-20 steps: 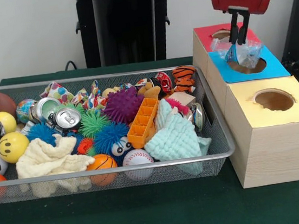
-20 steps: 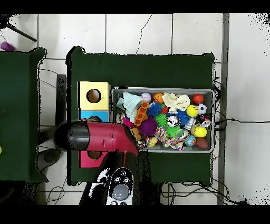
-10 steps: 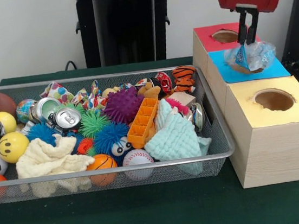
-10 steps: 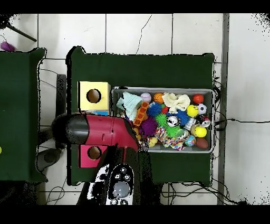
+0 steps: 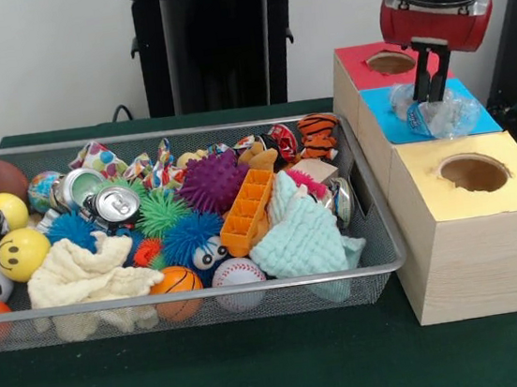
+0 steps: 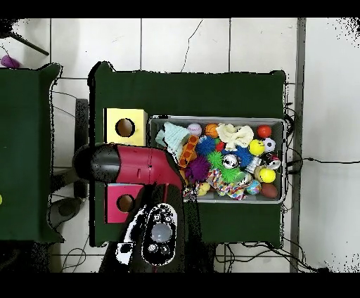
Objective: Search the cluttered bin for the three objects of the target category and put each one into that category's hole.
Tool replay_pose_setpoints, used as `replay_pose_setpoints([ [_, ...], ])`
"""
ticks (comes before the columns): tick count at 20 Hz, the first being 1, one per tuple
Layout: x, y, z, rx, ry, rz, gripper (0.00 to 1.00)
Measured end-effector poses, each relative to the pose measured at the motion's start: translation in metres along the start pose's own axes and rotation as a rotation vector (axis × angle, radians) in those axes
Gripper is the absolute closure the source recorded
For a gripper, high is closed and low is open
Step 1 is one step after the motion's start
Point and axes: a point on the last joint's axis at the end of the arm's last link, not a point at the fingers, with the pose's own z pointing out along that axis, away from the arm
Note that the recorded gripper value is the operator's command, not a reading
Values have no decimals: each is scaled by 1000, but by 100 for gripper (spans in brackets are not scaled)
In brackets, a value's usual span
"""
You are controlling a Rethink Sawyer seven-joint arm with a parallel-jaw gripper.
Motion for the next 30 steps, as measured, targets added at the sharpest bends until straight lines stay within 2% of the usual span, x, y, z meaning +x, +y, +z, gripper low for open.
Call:
replay_pose_setpoints([
  [8, -5, -7, -5, -5, -2, 17, 100],
  [12, -2, -17, -14, -7, 0, 32, 100],
  [18, 11, -32, -29, -10, 13, 55, 100],
  [23, 32, -44, -45, -13, 25, 65, 100],
  [30, 50, -53, -51, -12, 43, 74, 100],
])
